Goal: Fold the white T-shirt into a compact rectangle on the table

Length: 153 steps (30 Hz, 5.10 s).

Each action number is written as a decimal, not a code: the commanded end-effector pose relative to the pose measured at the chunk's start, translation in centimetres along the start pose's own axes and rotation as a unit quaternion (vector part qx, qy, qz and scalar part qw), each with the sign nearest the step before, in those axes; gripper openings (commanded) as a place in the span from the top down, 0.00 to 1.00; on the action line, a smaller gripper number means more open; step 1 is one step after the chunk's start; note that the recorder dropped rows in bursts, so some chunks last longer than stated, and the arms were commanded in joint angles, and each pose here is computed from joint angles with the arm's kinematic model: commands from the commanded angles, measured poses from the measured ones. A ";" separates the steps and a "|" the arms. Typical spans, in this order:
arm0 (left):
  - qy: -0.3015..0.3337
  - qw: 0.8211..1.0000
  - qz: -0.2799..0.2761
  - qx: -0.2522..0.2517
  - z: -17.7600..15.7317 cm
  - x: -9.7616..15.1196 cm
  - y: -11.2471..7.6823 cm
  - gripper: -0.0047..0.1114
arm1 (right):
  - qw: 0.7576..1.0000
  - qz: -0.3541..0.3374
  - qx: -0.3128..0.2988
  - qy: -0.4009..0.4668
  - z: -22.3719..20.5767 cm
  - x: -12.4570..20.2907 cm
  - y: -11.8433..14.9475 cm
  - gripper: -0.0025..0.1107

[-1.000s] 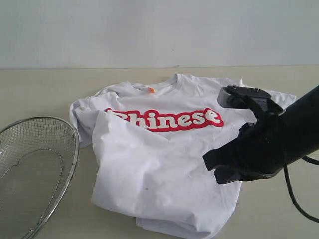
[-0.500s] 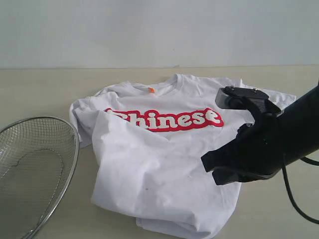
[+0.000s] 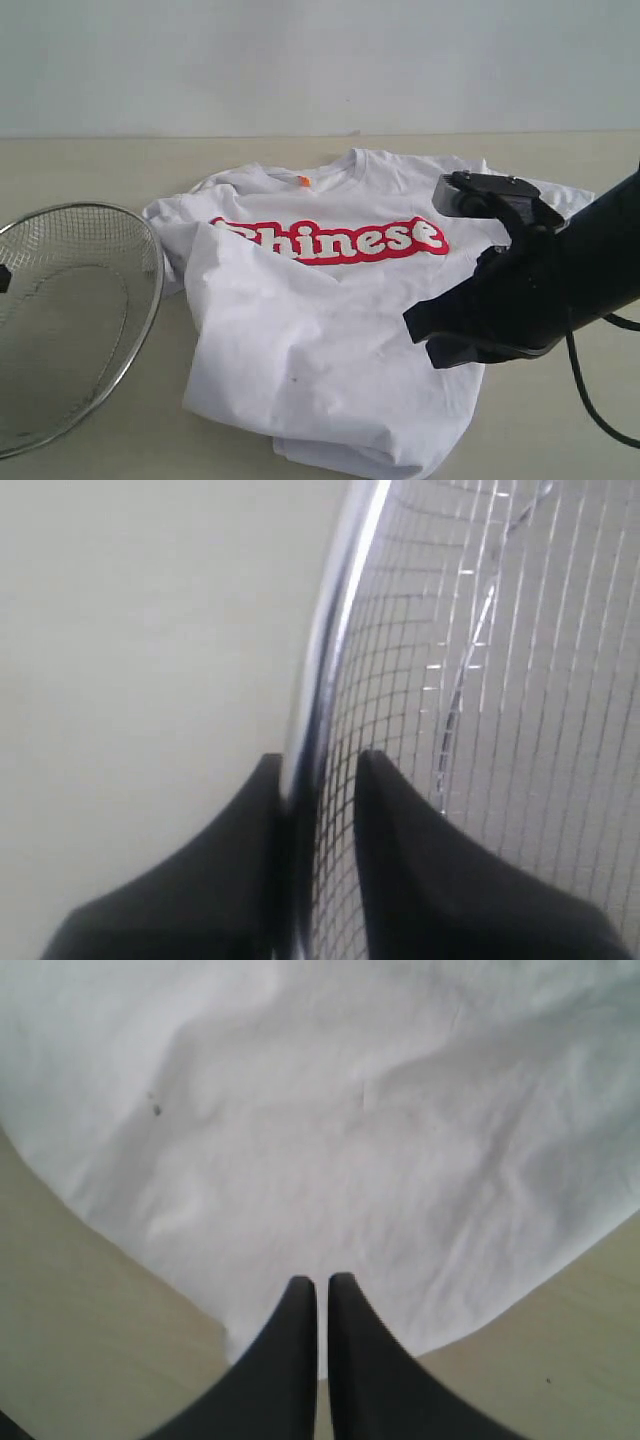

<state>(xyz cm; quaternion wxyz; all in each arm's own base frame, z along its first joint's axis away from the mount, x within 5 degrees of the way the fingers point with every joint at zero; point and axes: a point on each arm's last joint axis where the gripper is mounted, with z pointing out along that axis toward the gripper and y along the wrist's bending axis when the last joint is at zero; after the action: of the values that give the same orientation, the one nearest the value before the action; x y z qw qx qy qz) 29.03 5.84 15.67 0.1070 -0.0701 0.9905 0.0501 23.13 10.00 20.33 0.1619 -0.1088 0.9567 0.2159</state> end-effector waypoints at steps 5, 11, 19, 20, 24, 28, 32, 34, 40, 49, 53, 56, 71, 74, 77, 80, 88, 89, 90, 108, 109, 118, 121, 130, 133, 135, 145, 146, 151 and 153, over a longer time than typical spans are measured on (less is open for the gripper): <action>-0.019 0.999 -0.018 -0.026 0.0 -3.6 3.0 0.92 | 1.000 -0.005 0.000 -0.007 -0.2 0.1 0.1 0.98; -0.017 1.000 -0.010 -0.004 1.2 -4.7 2.8 0.92 | 1.000 -0.004 0.003 -0.016 -0.2 -0.1 0.0 0.98; -0.006 1.000 -0.012 0.001 2.9 -5.8 2.8 0.92 | 1.000 -0.004 0.003 -0.016 -0.2 -0.1 0.0 0.98; -0.003 1.000 -0.013 0.001 2.9 -5.7 2.8 0.92 | 1.000 -0.004 0.004 -0.017 -0.2 -0.1 0.0 0.98; 0.008 1.000 -0.013 0.001 2.9 -5.5 2.8 0.86 | 1.000 -0.004 0.004 -0.017 -0.2 -0.1 0.0 0.98; 0.022 1.000 -0.013 0.002 2.6 -5.2 2.8 0.57 | 1.000 -0.004 0.005 -0.019 -0.2 -0.2 0.0 0.98; 0.035 0.999 -0.018 0.004 1.8 -5.0 2.8 0.32 | 1.000 -0.004 0.005 -0.019 -0.2 -0.2 0.0 0.98; 0.023 0.999 -0.022 0.003 0.7 -5.0 2.9 0.33 | 1.000 -0.004 0.005 -0.020 -0.2 -0.2 0.0 0.98; -0.079 0.995 -0.051 0.044 -5.5 -5.5 2.4 0.39 | 1.000 -0.004 0.006 -0.021 -0.2 -0.2 -0.1 0.98; -0.150 0.909 0.163 0.353 -18.5 -0.2 -6.7 0.52 | 0.999 -0.004 0.011 -0.032 -0.2 -0.4 -0.1 0.98; -0.124 0.895 0.226 0.363 -18.6 2.7 -9.9 0.62 | 1.000 0.004 0.009 -0.028 -0.2 -0.3 -0.1 0.98; -0.100 0.901 0.233 0.352 -16.3 4.2 -11.4 0.58 | 1.000 0.010 0.008 -0.024 -0.1 -0.1 -0.1 0.98; -0.065 0.930 0.186 0.310 -5.1 7.3 -16.4 0.54 | 0.998 0.052 0.022 -0.005 0.8 4.5 -1.3 0.96; -0.044 0.932 0.186 0.308 -4.0 7.5 -17.0 0.49 | 0.998 0.064 0.024 -0.010 0.9 4.5 -1.4 0.84; -0.029 0.932 0.191 0.305 -3.2 7.9 -17.7 0.47 | 0.996 0.087 0.027 -0.019 0.9 4.3 -1.5 0.64; -0.027 0.932 0.194 0.304 -2.8 8.0 -18.1 0.47 | 0.992 0.120 0.030 -0.016 1.2 4.3 -1.6 0.45; -0.042 0.934 0.189 0.301 -2.8 7.7 -18.2 0.49 | 0.983 0.173 0.059 0.010 4.0 4.3 -3.1 0.41; -0.042 0.934 0.189 0.301 -2.8 7.7 -18.2 0.50 | 0.983 0.175 0.062 0.010 4.3 4.3 -3.3 0.41; -0.042 0.934 0.185 0.303 -2.9 7.7 -18.2 0.51 | 0.981 0.180 0.066 0.015 4.7 4.4 -3.5 0.41; -0.008 0.934 0.162 0.318 -0.7 7.9 -19.0 0.76 | 0.978 0.187 0.086 0.023 7.2 3.7 -4.7 0.70; -0.006 0.934 0.162 0.317 -0.5 7.9 -19.0 0.81 | 0.978 0.187 0.089 0.022 7.4 3.7 -4.8 0.77; 0.011 0.915 0.191 0.355 -1.6 7.7 -19.9 0.92 | 0.985 0.145 0.089 0.005 6.5 3.3 -4.6 0.98; 0.019 0.907 0.202 0.369 -2.0 7.6 -20.2 0.92 | 0.988 0.128 0.091 0.006 6.0 3.2 -4.6 0.98; -0.008 0.904 0.202 0.376 -4.1 7.3 -19.8 0.92 | 0.980 0.170 0.097 -0.023 2.9 2.8 -7.2 0.98; -0.032 0.894 0.203 0.399 -6.8 7.2 -19.6 0.92 | 0.984 0.162 0.077 -0.013 2.2 2.1 -6.6 0.98; -0.052 0.890 0.198 0.407 -8.1 7.0 -19.5 0.92 | 0.984 0.167 0.060 0.009 2.3 2.4 -6.2 0.98; -0.058 0.883 0.194 0.424 -9.5 6.6 -19.6 0.92 | 0.970 0.232 0.074 -0.016 3.0 2.7 -6.9 0.49; -0.058 0.882 0.190 0.427 -9.6 6.6 -19.7 0.92 | 0.967 0.245 0.073 -0.016 3.3 2.7 -7.0 0.56; -0.057 0.881 0.186 0.430 -9.6 6.6 -19.7 0.92 | 0.966 0.254 0.049 -0.007 5.1 2.7 -7.4 0.56; -0.057 0.881 0.186 0.430 -9.6 6.6 -19.7 0.92 | 0.965 0.260 0.043 -0.007 5.5 2.7 -7.4 0.52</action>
<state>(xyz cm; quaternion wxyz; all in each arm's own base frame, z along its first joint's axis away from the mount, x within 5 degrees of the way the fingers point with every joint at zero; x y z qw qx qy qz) 23.79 -15.22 21.35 0.1723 0.1701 0.9060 -0.3472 24.02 5.57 12.09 0.1068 0.1516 0.9611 0.2049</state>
